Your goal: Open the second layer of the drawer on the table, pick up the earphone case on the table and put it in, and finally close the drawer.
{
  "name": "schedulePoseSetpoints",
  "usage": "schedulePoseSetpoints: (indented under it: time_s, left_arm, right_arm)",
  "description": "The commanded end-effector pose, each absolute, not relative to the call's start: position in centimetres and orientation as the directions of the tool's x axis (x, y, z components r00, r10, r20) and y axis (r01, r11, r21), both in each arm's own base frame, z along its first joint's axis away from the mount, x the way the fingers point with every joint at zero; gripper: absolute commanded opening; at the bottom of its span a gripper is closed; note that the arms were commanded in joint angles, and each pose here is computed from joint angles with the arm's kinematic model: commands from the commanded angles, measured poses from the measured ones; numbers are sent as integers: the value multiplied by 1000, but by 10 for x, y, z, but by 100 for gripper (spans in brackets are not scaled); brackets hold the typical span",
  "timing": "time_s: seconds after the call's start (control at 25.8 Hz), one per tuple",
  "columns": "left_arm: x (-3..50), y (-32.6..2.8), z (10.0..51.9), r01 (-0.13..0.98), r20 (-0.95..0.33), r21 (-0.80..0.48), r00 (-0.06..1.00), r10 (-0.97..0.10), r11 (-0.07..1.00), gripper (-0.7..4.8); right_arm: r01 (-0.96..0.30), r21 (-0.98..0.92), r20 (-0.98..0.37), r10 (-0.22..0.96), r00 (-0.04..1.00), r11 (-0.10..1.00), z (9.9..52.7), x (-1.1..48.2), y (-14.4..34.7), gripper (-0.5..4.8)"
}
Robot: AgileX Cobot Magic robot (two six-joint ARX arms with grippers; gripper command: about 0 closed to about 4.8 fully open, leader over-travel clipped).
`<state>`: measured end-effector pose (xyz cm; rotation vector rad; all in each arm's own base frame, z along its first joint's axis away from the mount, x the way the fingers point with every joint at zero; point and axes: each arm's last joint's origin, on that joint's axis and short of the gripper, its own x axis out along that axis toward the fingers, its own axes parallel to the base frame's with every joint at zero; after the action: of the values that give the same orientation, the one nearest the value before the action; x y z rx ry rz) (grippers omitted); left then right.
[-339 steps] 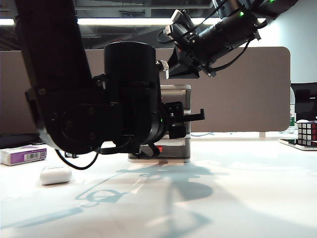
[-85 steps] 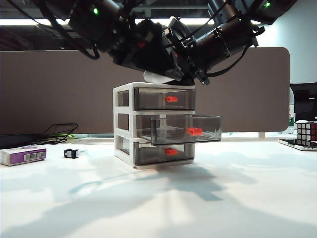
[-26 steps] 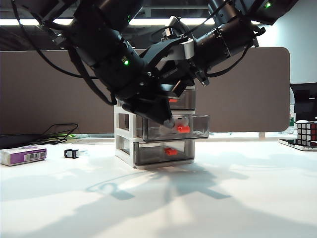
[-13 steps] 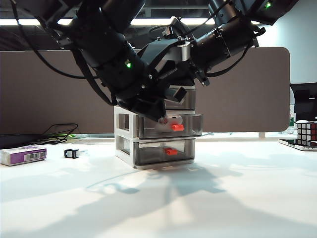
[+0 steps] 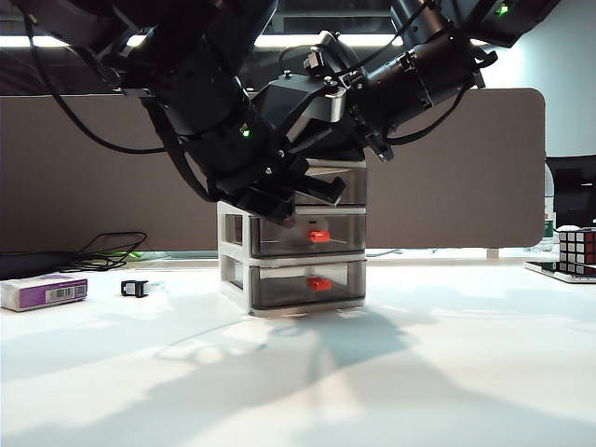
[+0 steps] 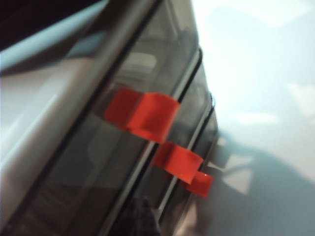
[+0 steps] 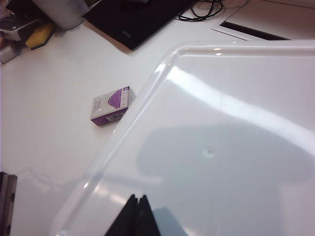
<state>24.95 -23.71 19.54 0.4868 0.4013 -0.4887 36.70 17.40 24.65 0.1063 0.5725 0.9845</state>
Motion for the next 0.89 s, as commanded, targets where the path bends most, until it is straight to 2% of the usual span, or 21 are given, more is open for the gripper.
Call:
schedulePoseSetpoints:
  time_s: [0.04, 0.15, 0.62, 0.77, 0.89]
  left_arm:
    - [253, -238, 202, 483, -415, 344, 847, -331, 805, -5]
    - [253, -237, 201, 497, -429, 344, 838, -338, 796, -5]
    - [264, -221, 197, 435, -458, 386, 856, -241, 813, -5]
    - [256, -220, 210, 528, -467, 366, 817, -340, 767, -5]
    - [239, -208, 250, 537, -398, 340, 826, -399, 772, -5]
  right_arm:
    - [-705, 393, -517, 776, 362, 591, 222, 362, 172, -5]
    - [-705, 394, -516, 777, 360, 589, 222, 362, 172, -5]
    - [-720, 378, -512, 779, 361, 582, 223, 362, 173, -5]
    - [-754, 346, -488, 794, 364, 558, 228, 362, 173, -5]
    - [-793, 355, -423, 841, 336, 495, 240, 363, 169, -5]
